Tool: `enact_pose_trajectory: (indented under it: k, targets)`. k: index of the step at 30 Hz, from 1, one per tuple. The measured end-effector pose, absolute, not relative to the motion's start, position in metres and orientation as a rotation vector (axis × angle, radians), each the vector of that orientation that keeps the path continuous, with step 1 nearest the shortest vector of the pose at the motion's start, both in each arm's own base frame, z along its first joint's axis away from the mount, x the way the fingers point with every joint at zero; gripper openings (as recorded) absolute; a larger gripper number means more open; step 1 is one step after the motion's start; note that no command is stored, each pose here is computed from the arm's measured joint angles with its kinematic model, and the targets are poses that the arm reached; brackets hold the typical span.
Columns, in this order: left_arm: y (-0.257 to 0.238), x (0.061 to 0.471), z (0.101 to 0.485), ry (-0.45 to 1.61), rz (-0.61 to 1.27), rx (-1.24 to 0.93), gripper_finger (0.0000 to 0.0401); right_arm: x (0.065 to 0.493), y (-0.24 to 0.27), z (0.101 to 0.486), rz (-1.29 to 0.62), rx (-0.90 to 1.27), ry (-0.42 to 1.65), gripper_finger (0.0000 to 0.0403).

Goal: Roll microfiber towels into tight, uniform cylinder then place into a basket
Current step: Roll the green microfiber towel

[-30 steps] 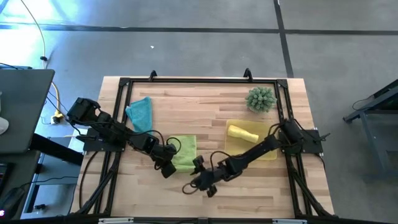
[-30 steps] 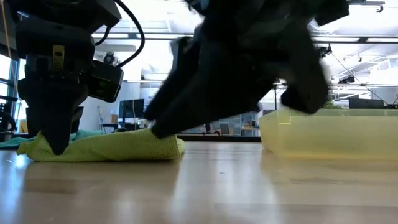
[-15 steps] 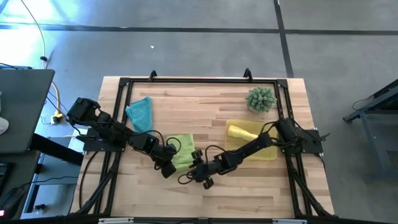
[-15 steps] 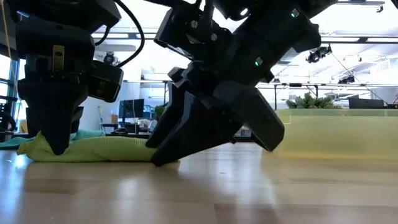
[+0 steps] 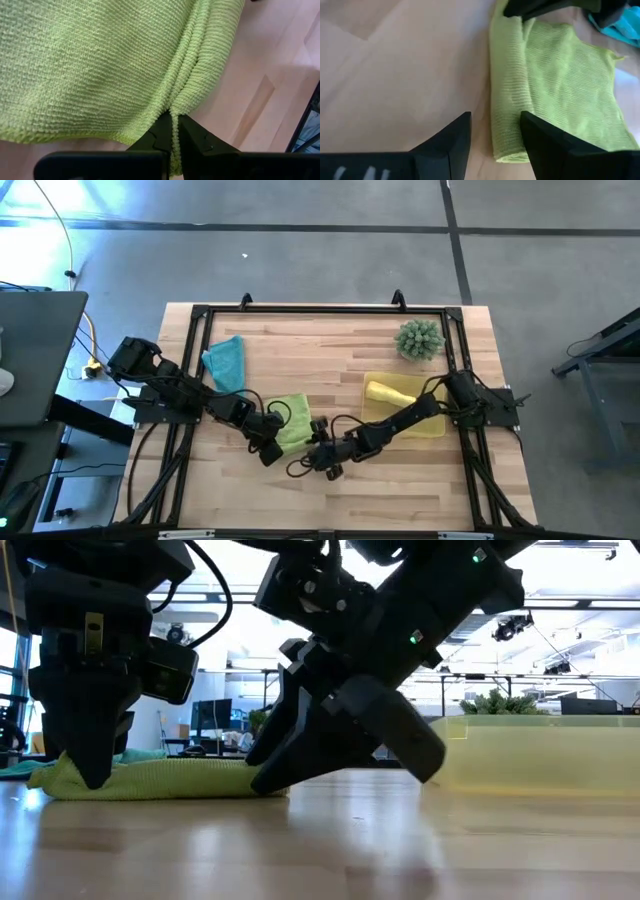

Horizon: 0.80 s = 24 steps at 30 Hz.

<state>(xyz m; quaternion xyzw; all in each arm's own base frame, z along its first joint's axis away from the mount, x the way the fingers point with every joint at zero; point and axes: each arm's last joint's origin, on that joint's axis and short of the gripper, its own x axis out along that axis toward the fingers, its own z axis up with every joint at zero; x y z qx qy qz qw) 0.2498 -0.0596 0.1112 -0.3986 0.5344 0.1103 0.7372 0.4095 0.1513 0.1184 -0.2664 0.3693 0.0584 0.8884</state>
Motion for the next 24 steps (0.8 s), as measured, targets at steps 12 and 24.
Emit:
enact_pose_trajectory:
  k: [12,24]
  targets:
    - [-0.06,0.25,0.111,1.172,0.241,-0.876,0.0008,0.415,0.133,0.115,0.089,-0.54,0.796,0.0163]
    - [-0.06,0.25,0.111,1.171,0.239,-0.876,0.0008,0.397,0.13,0.137,0.047,-0.604,0.928,0.0144]
